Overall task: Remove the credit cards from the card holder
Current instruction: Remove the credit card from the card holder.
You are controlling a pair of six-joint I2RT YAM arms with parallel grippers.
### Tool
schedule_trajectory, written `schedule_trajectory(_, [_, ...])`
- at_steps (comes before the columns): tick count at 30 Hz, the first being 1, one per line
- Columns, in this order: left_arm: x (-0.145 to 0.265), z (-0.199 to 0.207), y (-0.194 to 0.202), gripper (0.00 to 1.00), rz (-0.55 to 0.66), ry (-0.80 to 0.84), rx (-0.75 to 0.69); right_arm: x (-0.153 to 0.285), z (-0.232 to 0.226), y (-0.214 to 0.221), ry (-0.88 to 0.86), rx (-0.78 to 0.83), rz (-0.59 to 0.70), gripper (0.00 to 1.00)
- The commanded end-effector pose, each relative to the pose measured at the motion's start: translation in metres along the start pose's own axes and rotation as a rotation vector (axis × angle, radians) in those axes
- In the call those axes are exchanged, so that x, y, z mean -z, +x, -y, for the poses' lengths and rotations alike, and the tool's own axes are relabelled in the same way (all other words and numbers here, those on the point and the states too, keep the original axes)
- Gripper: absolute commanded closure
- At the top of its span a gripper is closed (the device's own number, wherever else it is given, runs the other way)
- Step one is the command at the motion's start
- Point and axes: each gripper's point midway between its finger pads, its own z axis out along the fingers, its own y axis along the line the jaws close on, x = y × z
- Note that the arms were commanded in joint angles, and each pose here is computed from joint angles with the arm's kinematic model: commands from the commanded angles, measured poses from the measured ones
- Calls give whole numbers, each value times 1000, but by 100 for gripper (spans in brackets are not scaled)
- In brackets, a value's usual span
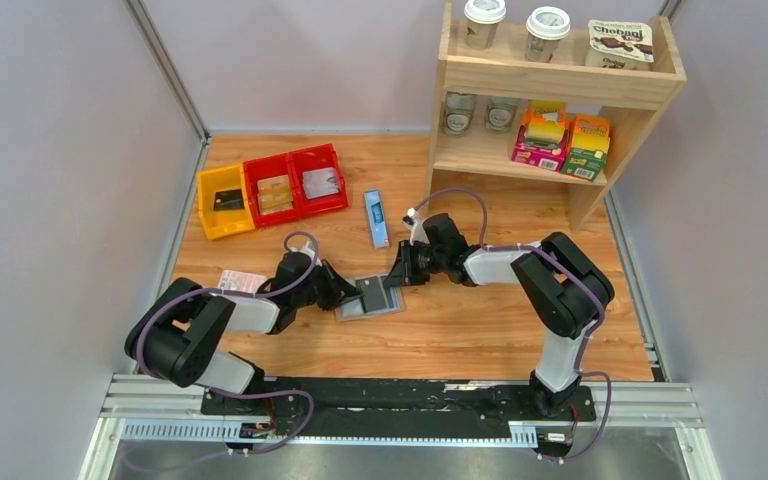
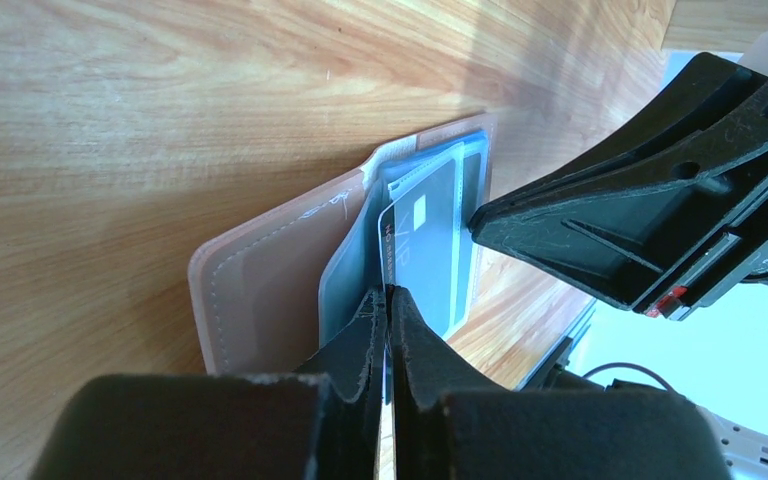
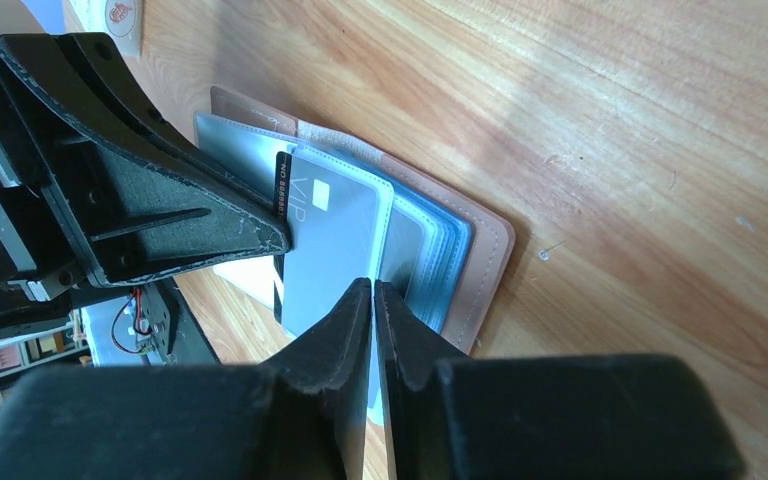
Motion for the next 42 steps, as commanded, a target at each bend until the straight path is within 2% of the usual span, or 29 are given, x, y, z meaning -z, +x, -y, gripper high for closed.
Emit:
schedule_trajectory(1, [2, -10, 0, 94, 9, -16, 9, -3, 31, 20, 93, -22, -48, 86])
schedule_trajectory(14, [-2, -8, 0, 95, -13, -15, -14, 7, -28, -19, -72, 13, 13, 82])
schedule_trajectory(21, [-4, -7, 1, 96, -26, -18, -22, 6, -45, -29, -131, 28, 22, 82])
schedule_trajectory(26, [-4, -6, -1, 96, -26, -14, -25, 2, -40, -28, -121, 18, 8, 82])
schedule_trajectory(39, [-4, -6, -1, 96, -26, -17, -28, -11, 7, 11, -13, -38, -67, 87])
schedule_trajectory(42, [-3, -5, -3, 93, -17, -13, -29, -11, 18, 17, 30, -39, -81, 90])
